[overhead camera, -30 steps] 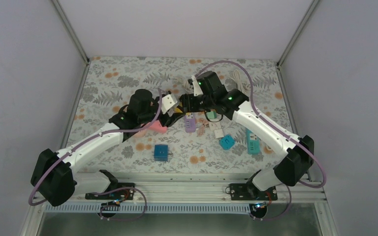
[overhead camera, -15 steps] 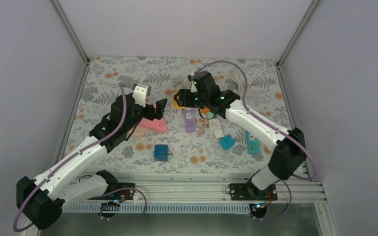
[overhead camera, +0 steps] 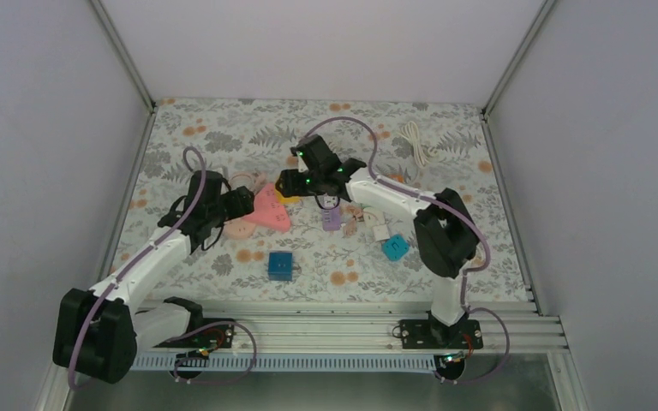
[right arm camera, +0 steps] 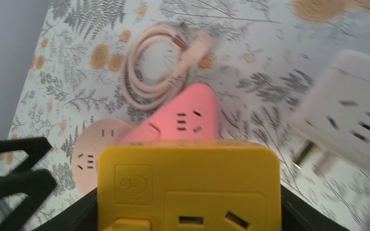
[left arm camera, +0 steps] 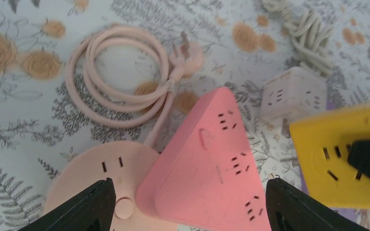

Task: Insert the plug
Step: Insert the plug into the socket, then pick up the plug from the center of the board.

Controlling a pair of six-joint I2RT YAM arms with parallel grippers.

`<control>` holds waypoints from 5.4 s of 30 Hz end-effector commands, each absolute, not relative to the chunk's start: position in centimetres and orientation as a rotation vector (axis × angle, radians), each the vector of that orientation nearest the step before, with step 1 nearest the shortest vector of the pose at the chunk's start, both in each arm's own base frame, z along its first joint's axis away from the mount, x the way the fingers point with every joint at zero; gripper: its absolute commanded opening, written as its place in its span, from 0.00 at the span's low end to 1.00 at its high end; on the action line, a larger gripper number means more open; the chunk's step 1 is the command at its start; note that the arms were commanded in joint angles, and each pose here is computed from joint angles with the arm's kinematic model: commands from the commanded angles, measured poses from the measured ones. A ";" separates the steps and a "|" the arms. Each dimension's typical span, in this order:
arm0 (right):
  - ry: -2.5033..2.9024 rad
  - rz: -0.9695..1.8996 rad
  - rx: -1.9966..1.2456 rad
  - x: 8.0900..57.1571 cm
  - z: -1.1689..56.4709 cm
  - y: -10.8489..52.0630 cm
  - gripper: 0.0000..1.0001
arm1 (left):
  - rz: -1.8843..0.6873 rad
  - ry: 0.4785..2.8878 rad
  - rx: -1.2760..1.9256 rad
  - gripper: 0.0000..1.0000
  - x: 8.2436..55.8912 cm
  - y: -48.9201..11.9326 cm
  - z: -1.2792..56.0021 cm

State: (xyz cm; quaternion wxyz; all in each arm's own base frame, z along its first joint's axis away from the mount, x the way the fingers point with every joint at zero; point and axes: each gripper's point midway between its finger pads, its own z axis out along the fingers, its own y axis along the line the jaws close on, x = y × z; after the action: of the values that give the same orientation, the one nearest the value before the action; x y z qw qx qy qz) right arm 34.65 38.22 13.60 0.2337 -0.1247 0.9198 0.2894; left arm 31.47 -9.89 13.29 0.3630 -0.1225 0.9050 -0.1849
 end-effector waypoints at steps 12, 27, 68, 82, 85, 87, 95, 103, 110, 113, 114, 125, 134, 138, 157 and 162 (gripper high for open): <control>2.424 0.827 -0.596 37.9 13.8 44.0 0.55 | -0.442 2.483 -0.297 0.59 31.6 -9.9 8.2; 2.537 0.742 -0.485 38.9 10.2 43.4 0.53 | -0.372 2.562 -0.079 0.47 31.9 -10.5 6.3; 2.670 0.924 -0.625 35.7 3.3 42.0 0.53 | -0.291 2.584 -0.023 0.38 31.8 -11.1 5.2; 2.755 0.575 -0.606 35.7 -0.2 39.2 0.52 | -0.264 2.599 -0.028 0.34 31.5 -10.9 4.2; 2.748 0.470 -0.604 36.5 -0.4 38.4 0.52 | -0.261 2.598 -0.031 0.34 31.5 -10.8 4.2; 2.757 0.449 -0.618 36.4 -0.9 38.2 0.52 | -0.260 2.594 -0.030 0.34 31.5 -10.8 4.3; 2.870 0.588 -0.692 32.6 -5.5 38.3 0.51 | -0.265 2.589 -0.031 0.34 31.6 -11.0 4.5; 2.899 0.276 -0.645 33.1 -7.6 35.3 0.51 | -0.264 2.587 -0.035 0.34 31.6 -11.0 4.4; 2.891 0.041 -0.614 33.8 -8.8 32.7 0.50 | -0.293 2.547 -0.063 0.35 32.1 -11.2 6.2; 2.851 0.009 -0.538 34.7 -7.1 32.4 0.49 | -0.378 2.488 -0.079 0.40 32.6 -12.1 8.8; 2.833 0.003 -0.507 35.0 -6.3 32.2 0.49 | -0.411 2.468 -0.084 0.42 32.7 -12.4 9.6; 2.717 0.017 -0.180 36.1 -1.0 30.6 0.51 | -0.566 2.375 -0.099 0.47 32.3 -13.8 13.7; 2.667 0.367 -0.221 37.2 4.0 35.9 0.69 | -0.554 2.385 -0.138 0.55 31.5 -13.2 13.0; 2.610 0.487 -0.221 37.7 7.7 37.4 0.87 | -0.539 2.382 -0.153 0.61 31.3 -12.8 13.0; 2.443 0.459 0.011 36.3 15.4 25.0 0.89 | -0.570 2.295 -0.179 0.80 30.2 -12.0 14.7; 2.482 0.465 -0.048 36.1 13.9 24.5 0.82 | -0.643 2.257 -0.145 0.76 29.7 -12.7 15.5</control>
State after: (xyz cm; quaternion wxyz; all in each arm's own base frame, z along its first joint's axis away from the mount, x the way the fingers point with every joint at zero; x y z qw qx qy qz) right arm 36.52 24.52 15.27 0.3159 0.0055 0.9303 0.1862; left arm 29.96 -12.08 14.79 0.3765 -0.0618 0.8967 -0.2245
